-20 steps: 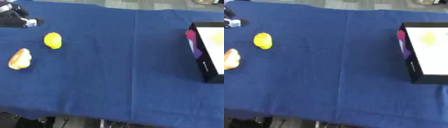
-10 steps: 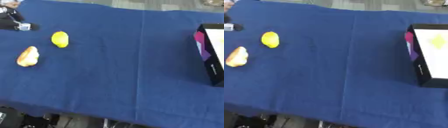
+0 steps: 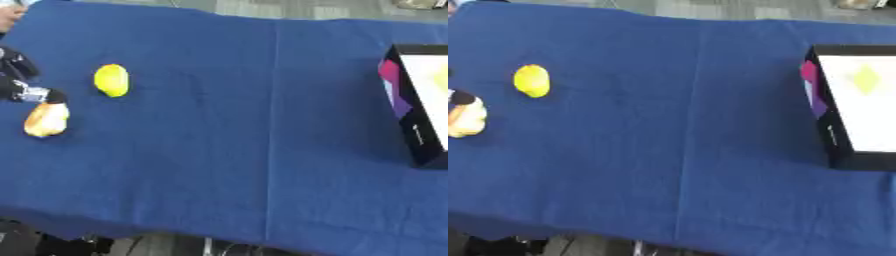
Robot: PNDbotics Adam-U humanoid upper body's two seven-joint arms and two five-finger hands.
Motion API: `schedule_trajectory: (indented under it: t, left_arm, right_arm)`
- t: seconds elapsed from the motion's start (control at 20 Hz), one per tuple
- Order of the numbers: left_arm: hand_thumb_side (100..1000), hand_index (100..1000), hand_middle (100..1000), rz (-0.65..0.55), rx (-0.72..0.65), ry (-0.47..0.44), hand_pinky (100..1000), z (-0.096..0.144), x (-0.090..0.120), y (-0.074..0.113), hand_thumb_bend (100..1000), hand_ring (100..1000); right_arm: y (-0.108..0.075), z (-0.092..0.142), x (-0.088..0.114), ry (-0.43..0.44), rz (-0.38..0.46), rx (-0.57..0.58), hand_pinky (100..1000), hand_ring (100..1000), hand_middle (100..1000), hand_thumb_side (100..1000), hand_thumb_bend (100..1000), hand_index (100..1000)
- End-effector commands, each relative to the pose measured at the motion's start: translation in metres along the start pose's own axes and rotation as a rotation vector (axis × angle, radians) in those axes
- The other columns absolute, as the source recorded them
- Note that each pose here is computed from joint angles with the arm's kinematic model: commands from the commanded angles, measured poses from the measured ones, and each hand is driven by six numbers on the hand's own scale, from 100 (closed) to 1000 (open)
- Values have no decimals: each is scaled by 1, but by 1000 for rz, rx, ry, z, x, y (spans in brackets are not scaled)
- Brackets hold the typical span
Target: Pick up the objects with one hand, pass them to the other hand, and then place them into the box on the other side of the table.
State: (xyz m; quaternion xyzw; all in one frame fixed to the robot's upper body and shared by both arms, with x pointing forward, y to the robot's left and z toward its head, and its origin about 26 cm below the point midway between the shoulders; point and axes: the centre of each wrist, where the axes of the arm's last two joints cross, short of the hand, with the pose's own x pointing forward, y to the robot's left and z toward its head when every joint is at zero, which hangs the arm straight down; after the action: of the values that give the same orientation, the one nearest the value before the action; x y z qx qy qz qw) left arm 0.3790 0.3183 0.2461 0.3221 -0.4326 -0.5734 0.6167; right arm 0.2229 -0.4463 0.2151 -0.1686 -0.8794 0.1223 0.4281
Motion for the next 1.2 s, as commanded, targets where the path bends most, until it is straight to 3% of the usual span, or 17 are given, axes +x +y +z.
schedule_trajectory:
  t: [0.05,0.6,0.75,0.8,0.85,0.9,1.2]
  left_arm:
    - [669,829,761,-45,43,71,850,10,-3,5,814,822]
    - [628,837,767,-69,60,208,842,3,-20,-12,866,832]
    - [590,836,768,-67,44,220,840,0,-23,-16,864,834]
    - [495,837,769,-69,36,223,838,-1,-24,-18,889,837]
    - [549,838,770,-76,28,231,836,-2,-26,-20,877,839]
    - [545,838,770,-85,20,240,835,-4,-27,-21,878,839]
    - [442,828,767,-111,2,305,825,-10,-39,-30,835,841]
  right_arm:
    - [0,-6,8,-28,27,13,956,1000,1000,470,100,1000]
    - [4,-3,4,-22,43,42,962,1000,1000,470,100,1000]
    - [5,-3,3,-18,45,56,963,1000,1000,470,100,1000]
    - [5,-3,3,-17,45,59,963,1000,1000,456,100,1000]
    - [5,-3,2,-16,46,62,963,1000,1000,470,100,1000]
    - [6,-3,2,-15,47,64,963,1000,1000,470,100,1000]
    - [6,0,-2,2,59,76,964,1000,1000,470,100,1000]
